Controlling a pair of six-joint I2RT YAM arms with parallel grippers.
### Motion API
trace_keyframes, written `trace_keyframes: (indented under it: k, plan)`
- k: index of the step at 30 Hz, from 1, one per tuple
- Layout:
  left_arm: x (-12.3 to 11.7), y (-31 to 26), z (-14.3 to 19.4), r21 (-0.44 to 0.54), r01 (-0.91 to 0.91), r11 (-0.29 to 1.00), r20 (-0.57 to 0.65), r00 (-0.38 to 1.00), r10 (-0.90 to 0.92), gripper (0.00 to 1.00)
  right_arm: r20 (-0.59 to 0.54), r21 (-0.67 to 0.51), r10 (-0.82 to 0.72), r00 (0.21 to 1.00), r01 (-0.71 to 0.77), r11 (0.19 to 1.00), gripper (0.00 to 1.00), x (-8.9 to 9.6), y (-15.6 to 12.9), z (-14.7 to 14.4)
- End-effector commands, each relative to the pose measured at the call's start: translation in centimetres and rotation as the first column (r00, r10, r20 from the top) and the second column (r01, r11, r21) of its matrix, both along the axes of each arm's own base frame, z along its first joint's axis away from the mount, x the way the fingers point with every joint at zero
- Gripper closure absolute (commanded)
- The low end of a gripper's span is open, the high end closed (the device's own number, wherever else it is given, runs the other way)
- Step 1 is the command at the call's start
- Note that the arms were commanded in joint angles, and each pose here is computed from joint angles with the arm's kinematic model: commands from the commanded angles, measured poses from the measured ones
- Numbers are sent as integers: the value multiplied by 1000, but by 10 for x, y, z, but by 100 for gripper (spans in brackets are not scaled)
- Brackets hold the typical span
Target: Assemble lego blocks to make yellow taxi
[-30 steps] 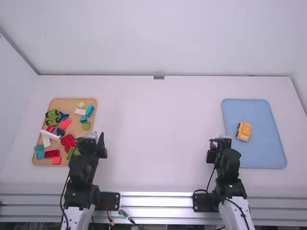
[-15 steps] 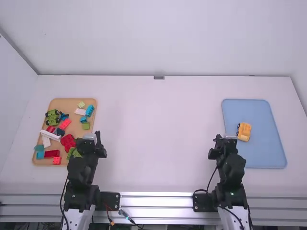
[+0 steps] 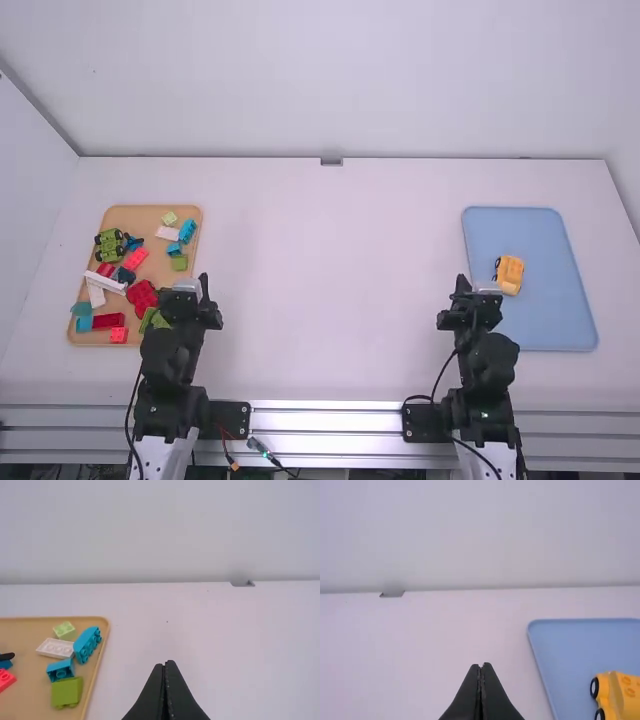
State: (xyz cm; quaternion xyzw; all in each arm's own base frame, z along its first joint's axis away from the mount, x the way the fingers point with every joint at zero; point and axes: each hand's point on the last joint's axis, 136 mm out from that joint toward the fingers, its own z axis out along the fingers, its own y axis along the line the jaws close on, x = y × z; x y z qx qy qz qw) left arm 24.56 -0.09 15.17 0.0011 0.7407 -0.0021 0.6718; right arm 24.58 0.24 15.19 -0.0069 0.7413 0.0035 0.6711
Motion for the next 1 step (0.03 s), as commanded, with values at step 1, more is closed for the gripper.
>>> trace_keyframes:
  k: [1]
  plan:
    - [0,1,-4,2,-4,1000,-7,1000,4,100,-6,6,1,1000,-1,1000,100,0,0,-4]
